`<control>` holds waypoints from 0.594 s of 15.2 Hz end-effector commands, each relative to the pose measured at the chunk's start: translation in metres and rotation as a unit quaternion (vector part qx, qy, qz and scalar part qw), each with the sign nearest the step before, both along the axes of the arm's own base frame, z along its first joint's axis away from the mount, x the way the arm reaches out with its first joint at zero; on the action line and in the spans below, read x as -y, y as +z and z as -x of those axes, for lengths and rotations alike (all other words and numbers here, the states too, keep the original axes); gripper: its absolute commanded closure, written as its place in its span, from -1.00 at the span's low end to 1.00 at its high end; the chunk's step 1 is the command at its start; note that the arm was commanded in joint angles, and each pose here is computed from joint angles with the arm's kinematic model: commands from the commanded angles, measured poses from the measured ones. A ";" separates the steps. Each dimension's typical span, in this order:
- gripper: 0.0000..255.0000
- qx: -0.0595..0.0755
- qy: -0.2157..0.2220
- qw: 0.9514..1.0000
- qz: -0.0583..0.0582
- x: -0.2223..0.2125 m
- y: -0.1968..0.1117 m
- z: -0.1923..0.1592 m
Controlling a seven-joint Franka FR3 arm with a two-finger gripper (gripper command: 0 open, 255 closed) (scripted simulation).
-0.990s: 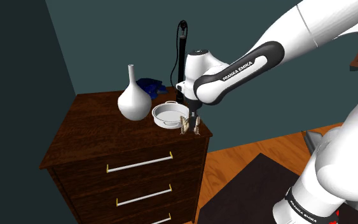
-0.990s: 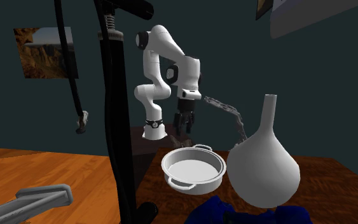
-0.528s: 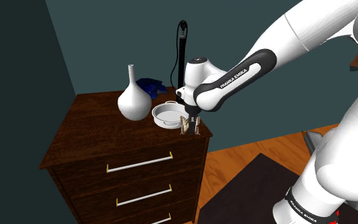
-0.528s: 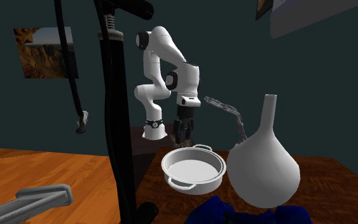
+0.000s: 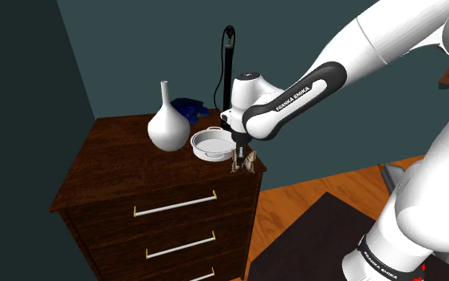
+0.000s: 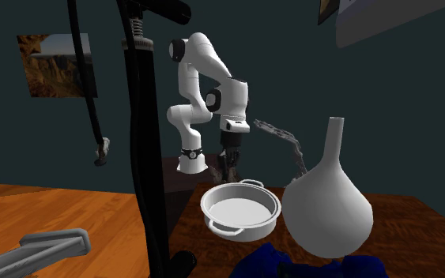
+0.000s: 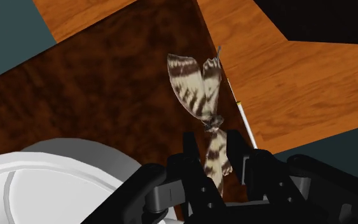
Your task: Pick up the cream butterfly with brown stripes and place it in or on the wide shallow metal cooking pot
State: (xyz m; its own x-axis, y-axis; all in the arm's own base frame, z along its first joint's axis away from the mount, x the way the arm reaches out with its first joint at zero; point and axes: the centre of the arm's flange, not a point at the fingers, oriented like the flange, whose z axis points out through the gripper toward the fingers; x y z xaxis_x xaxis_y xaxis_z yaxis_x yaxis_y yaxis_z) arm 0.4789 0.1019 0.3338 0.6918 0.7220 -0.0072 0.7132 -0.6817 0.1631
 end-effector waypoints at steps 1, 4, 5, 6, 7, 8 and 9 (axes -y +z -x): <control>1.00 0.000 -0.001 1.000 0.000 0.001 -0.001 0.000; 1.00 0.000 -0.001 1.000 0.000 0.002 0.000 -0.001; 1.00 0.000 -0.001 1.000 0.000 0.002 0.000 -0.001; 1.00 0.000 -0.001 1.000 0.000 0.002 0.000 -0.001; 1.00 0.000 -0.001 1.000 0.000 0.001 -0.001 0.000; 1.00 0.000 -0.001 1.000 0.000 0.001 0.005 0.000; 1.00 0.000 -0.001 1.000 0.000 0.001 0.010 0.000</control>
State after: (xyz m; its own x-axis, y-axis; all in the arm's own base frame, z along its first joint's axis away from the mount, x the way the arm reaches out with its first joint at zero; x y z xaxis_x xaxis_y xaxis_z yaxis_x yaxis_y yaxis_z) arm 0.4784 0.1016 0.3403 0.6913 0.7225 -0.0079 0.7138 -0.6813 0.1625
